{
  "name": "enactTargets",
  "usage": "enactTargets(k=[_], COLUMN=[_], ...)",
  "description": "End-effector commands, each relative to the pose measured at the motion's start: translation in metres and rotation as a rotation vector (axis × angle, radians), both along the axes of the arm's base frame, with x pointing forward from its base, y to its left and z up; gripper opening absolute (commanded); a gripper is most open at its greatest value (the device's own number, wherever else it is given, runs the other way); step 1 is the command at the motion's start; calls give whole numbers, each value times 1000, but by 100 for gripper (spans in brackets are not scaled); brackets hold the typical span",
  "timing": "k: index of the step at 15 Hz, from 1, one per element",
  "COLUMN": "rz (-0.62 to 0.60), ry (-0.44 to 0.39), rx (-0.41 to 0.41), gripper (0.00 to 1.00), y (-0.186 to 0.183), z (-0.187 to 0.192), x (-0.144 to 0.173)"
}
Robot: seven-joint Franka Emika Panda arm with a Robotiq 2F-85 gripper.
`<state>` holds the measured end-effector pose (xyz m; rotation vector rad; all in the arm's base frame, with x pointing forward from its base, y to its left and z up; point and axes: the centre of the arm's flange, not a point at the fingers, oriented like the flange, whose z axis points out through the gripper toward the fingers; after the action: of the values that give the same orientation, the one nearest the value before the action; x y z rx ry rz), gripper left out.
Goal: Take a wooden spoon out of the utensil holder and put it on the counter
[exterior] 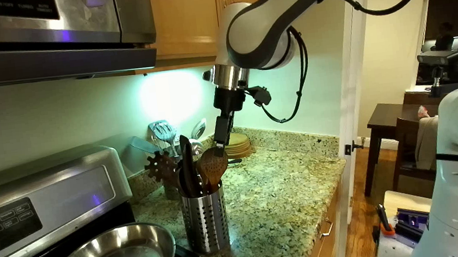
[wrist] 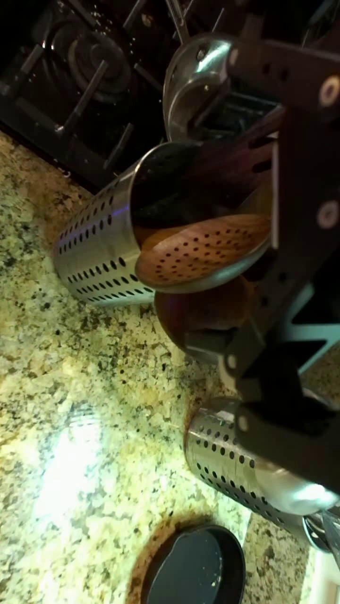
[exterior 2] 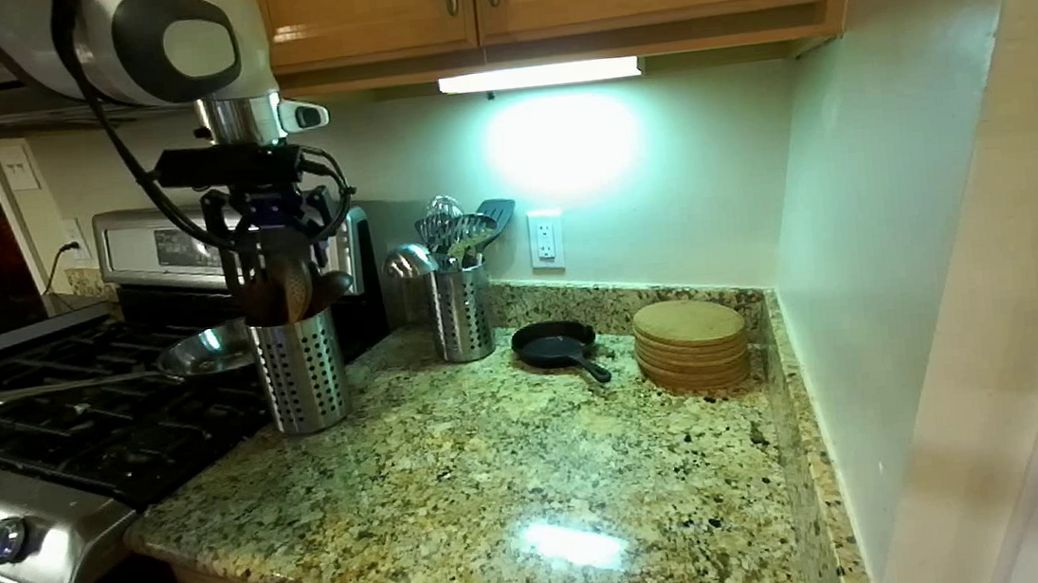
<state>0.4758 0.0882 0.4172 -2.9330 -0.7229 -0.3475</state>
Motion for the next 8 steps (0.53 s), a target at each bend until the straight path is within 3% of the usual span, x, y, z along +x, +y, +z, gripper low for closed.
enactTargets(k=[1, 5, 6, 8], rz=[66, 119, 128, 145], ry=[-17, 1, 5, 8], rx=[24, 11, 10, 6], gripper=[100, 99, 86, 84], y=[-4, -4, -5, -5], z=[-15, -26, -28, -30], x=[3, 11, 13, 18])
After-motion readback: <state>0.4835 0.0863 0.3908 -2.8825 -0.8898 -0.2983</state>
